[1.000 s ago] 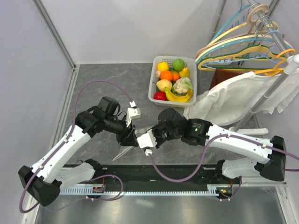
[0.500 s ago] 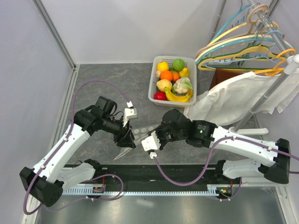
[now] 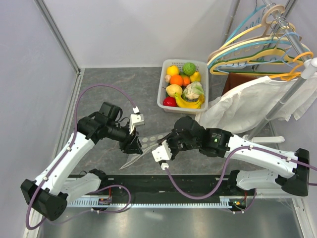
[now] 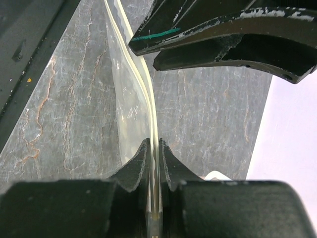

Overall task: Place the food in the zip-top bag and seal the zipper
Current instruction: Pick up the zipper food storage bag at the center of the board, then open the zipper of the food storage bag, then pick up the fake fruit from the bin, then place the fake fruit in the zipper food storage bag.

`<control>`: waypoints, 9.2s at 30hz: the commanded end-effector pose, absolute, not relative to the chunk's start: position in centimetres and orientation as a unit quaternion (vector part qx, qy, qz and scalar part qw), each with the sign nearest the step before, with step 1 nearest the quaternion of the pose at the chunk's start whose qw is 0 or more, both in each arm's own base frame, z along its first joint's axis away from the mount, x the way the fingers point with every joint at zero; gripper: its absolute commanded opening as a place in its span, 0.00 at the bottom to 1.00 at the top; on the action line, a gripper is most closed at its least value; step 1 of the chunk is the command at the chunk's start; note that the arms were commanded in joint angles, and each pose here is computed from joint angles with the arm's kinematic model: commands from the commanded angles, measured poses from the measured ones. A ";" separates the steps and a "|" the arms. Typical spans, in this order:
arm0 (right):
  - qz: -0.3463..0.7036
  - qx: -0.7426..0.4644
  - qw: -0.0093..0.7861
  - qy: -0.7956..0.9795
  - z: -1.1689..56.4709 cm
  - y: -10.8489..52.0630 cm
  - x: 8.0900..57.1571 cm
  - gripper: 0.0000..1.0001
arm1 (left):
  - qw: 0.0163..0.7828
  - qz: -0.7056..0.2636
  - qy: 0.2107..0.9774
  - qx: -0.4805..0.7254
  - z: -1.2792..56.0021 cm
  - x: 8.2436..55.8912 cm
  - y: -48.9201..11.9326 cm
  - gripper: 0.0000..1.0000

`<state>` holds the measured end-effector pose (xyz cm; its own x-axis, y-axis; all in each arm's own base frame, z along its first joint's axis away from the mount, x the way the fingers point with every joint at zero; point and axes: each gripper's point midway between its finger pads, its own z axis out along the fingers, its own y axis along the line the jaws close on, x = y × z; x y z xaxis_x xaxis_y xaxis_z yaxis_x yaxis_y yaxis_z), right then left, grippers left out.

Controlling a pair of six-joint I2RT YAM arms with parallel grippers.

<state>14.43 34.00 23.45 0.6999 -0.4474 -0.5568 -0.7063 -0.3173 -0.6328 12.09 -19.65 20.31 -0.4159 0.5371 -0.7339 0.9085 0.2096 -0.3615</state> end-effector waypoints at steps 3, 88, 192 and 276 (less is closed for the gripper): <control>0.155 -0.794 0.474 0.347 24.9 34.1 13.7 0.00 | 0.285 -0.358 0.735 0.500 20.4 14.4 -19.6 0.46; 0.111 -0.837 0.482 0.235 16.2 42.7 16.0 0.53 | 0.108 -0.372 0.894 0.225 16.1 20.2 -20.3 0.02; -0.025 -0.153 0.559 0.814 26.6 23.5 45.2 0.00 | 0.352 -0.226 0.904 0.092 20.0 34.4 -11.9 0.02; 0.486 -0.319 0.538 0.610 33.6 40.9 29.6 0.00 | 0.222 -0.547 0.800 0.106 25.7 28.7 -15.2 0.02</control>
<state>28.34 40.71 32.58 -0.4273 0.1303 -0.8947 -0.8519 0.2735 0.4467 29.92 -14.79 23.72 -0.8920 -0.1012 -0.4405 0.3640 0.4169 -0.8329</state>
